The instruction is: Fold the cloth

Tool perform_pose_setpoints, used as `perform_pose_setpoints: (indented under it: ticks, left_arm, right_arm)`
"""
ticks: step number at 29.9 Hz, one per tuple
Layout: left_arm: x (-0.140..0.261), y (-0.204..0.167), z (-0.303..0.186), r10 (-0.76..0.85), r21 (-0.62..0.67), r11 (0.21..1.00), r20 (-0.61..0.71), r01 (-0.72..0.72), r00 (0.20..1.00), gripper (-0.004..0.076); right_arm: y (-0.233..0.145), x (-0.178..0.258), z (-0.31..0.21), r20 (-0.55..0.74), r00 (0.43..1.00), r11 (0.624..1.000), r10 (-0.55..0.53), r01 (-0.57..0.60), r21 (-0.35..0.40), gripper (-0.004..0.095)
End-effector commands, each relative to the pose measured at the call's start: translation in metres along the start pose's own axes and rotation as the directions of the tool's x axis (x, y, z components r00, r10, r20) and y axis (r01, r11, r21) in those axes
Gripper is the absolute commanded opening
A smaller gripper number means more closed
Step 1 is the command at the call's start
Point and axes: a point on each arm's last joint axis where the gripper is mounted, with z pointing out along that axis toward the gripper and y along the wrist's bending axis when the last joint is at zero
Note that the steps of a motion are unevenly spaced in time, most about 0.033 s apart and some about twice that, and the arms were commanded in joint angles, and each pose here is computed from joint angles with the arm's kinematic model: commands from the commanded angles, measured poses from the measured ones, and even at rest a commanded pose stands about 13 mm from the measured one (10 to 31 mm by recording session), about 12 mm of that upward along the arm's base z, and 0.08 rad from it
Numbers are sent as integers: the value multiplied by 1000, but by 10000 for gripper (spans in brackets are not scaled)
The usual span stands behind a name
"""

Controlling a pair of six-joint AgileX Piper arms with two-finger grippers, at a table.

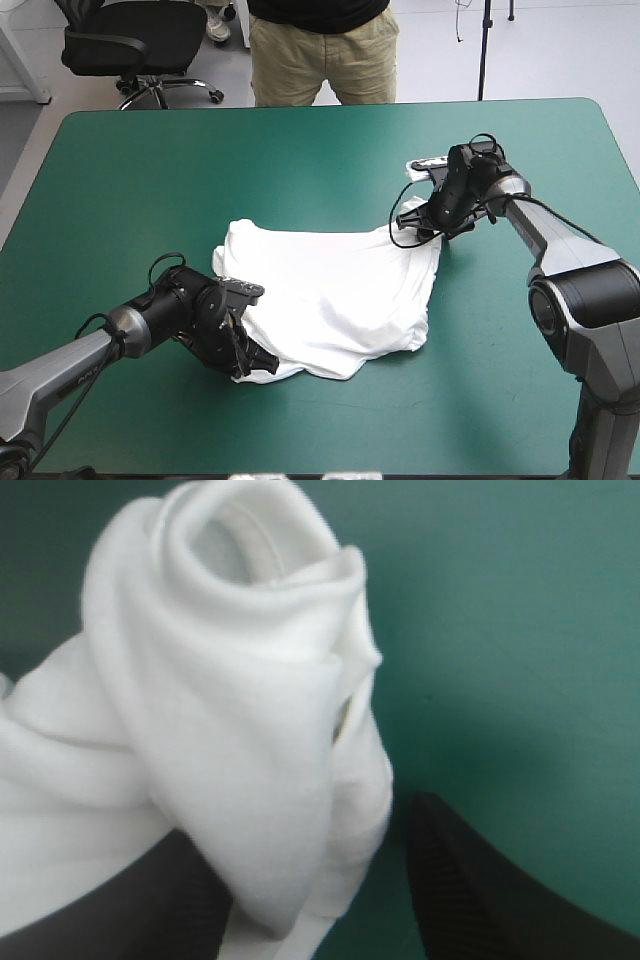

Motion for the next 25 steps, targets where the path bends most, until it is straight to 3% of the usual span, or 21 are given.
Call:
perform_pose_setpoints:
  ticks: [1,7,12,18,21,25]
  left_arm:
    - [-2,-2,1,0,11,1000,27,0,1000,-17]
    - [-4,-2,-2,1,10,1000,39,-1,999,-17]
    - [-21,-4,-26,31,-9,1000,120,-30,992,-17]
    - [-54,-1,-105,20,-32,999,372,-9,928,-17]
    - [-63,7,-163,6,-44,999,517,20,856,-17]
    - [-64,19,-236,36,-90,995,676,34,736,-17]
  right_arm:
    - [-6,-3,-12,18,999,999,-35,35,10,392]
    - [3,3,9,-96,995,995,-24,14,-103,-21]
    - [5,1,-21,-18,998,993,-55,53,-106,-15]
    - [11,4,-119,238,968,991,-85,107,-83,-15]
    - [14,13,-177,384,918,989,-98,132,-65,-15]
    - [19,36,-257,575,810,986,-112,161,-35,-15]
